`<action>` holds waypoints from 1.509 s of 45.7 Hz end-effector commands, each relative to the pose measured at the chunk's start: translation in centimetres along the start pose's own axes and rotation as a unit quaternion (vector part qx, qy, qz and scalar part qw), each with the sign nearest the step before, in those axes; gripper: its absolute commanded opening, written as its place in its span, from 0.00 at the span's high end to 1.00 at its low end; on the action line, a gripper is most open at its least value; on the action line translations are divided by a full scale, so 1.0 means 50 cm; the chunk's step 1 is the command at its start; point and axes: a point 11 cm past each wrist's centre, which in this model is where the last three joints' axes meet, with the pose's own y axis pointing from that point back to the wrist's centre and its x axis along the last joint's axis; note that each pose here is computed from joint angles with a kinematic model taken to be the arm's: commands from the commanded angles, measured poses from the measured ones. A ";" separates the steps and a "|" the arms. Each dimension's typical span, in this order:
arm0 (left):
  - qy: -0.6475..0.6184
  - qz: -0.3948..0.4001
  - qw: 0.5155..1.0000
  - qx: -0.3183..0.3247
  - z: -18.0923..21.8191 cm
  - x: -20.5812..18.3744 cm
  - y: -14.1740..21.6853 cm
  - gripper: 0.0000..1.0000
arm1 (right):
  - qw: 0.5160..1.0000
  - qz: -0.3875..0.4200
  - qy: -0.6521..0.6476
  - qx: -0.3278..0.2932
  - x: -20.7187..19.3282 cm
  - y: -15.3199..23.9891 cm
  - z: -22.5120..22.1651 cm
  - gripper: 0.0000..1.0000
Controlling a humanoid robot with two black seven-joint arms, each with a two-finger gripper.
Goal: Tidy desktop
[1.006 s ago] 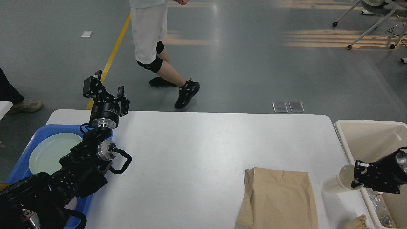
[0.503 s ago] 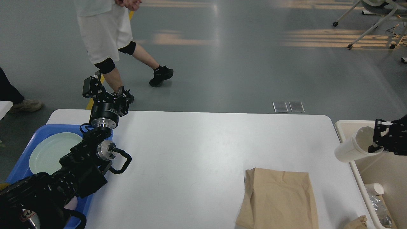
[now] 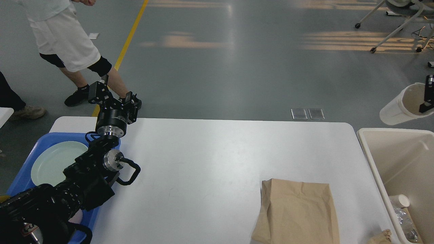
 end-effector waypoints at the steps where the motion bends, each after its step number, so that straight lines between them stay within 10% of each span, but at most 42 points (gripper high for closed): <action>1: 0.000 0.000 1.000 0.000 0.000 0.000 0.000 0.04 | 1.000 0.023 -0.005 -0.013 0.020 0.019 0.021 1.00; 29: 0.000 0.000 1.000 0.000 0.000 0.000 0.000 0.04 | 0.953 0.297 0.039 -0.054 0.033 -0.128 0.203 1.00; 58: 0.000 0.000 1.000 0.000 0.000 0.000 0.000 0.04 | 0.969 0.228 -0.036 -0.091 -0.164 -0.323 0.344 1.00; 64: 0.000 0.000 1.000 0.000 0.000 0.000 0.000 0.04 | 0.966 0.238 -0.029 -0.098 -0.154 -0.318 0.353 0.31; 69: 0.000 0.000 1.000 0.000 0.000 0.000 0.000 0.04 | 0.965 0.240 -0.028 -0.096 -0.151 -0.318 0.352 0.06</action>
